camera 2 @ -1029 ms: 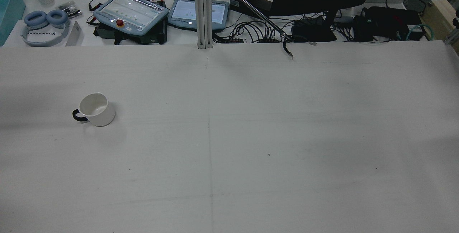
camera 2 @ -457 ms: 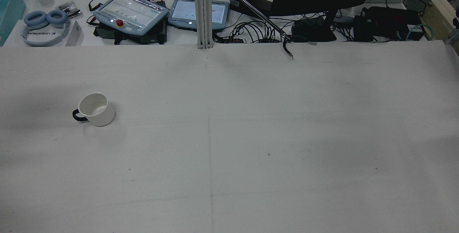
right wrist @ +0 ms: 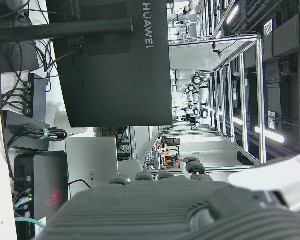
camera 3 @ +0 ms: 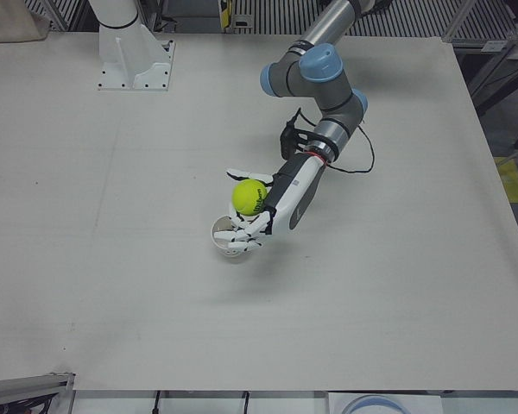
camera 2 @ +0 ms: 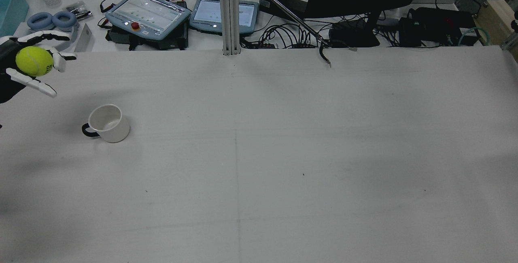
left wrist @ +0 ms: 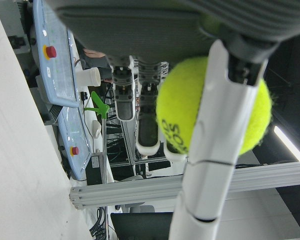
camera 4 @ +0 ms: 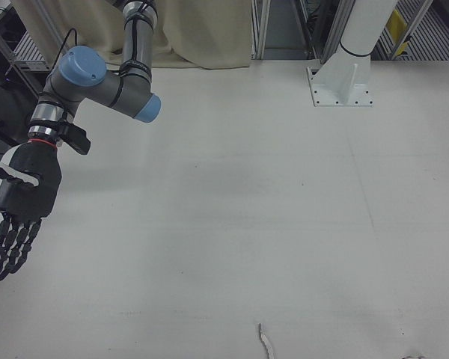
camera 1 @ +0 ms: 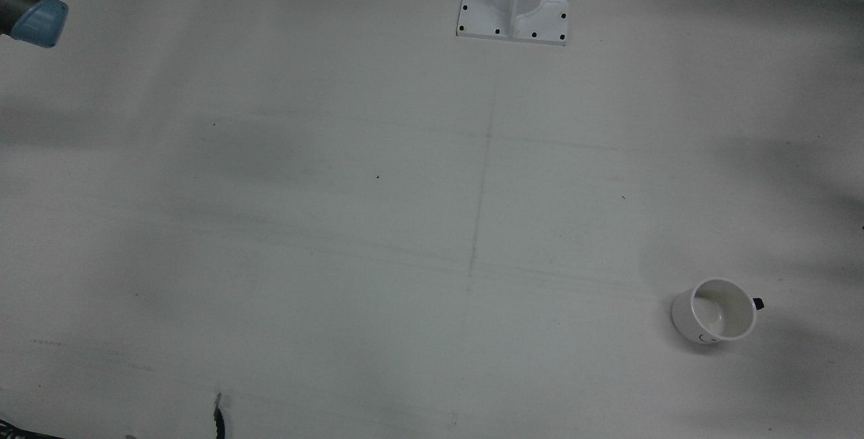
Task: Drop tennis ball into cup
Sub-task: 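Move the left hand holding the tennis ball above the white mug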
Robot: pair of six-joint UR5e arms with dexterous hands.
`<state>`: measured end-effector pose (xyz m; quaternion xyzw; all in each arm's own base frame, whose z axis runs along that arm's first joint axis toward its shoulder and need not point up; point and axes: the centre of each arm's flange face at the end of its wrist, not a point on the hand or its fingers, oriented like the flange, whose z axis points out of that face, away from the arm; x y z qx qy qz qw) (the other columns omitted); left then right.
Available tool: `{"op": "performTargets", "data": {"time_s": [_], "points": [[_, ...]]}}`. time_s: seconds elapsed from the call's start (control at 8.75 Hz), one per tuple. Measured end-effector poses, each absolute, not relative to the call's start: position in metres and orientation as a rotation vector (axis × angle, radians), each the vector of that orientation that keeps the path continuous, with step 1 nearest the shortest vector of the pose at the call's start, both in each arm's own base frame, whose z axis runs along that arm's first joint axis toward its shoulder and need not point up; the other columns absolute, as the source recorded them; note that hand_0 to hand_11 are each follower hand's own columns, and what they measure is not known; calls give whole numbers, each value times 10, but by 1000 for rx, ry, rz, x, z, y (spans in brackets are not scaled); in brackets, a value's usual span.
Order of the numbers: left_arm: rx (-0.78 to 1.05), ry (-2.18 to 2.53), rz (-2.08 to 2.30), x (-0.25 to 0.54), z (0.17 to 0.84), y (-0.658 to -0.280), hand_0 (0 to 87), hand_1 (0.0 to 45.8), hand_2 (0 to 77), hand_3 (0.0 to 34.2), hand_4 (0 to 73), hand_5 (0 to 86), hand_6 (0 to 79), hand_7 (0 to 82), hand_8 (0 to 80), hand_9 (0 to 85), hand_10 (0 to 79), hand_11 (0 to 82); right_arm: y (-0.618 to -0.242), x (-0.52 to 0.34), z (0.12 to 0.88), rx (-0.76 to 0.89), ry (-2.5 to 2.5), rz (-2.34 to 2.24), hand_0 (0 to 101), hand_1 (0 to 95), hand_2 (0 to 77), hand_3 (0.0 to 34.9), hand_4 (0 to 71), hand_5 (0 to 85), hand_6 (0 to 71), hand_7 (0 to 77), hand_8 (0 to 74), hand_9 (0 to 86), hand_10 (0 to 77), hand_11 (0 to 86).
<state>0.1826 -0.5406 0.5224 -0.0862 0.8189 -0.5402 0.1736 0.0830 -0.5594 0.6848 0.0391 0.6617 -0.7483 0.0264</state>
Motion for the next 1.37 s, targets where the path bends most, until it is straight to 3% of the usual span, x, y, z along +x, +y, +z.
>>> {"op": "performTargets", "data": {"time_s": [1.14, 1.26, 1.37], "points": [[-323, 2258, -1512, 300, 535, -531, 746, 218, 16, 0, 229, 267, 687, 425, 529, 485, 174, 267, -559, 83, 685, 122, 2045, -2312, 0, 5, 5, 0, 0, 0, 0, 5, 0, 0, 0, 5], [-323, 2255, -1513, 301, 537, -531, 704, 213, 16, 0, 224, 256, 687, 431, 518, 485, 174, 262, -559, 83, 685, 122, 2045, -2312, 0, 5, 5, 0, 0, 0, 0, 0, 0, 0, 0, 5], [-322, 2251, -1515, 301, 542, -531, 667, 202, 16, 0, 213, 235, 687, 431, 475, 404, 158, 262, -559, 83, 685, 121, 2045, -2312, 0, 5, 5, 0, 0, 0, 0, 0, 0, 0, 0, 5]]}}
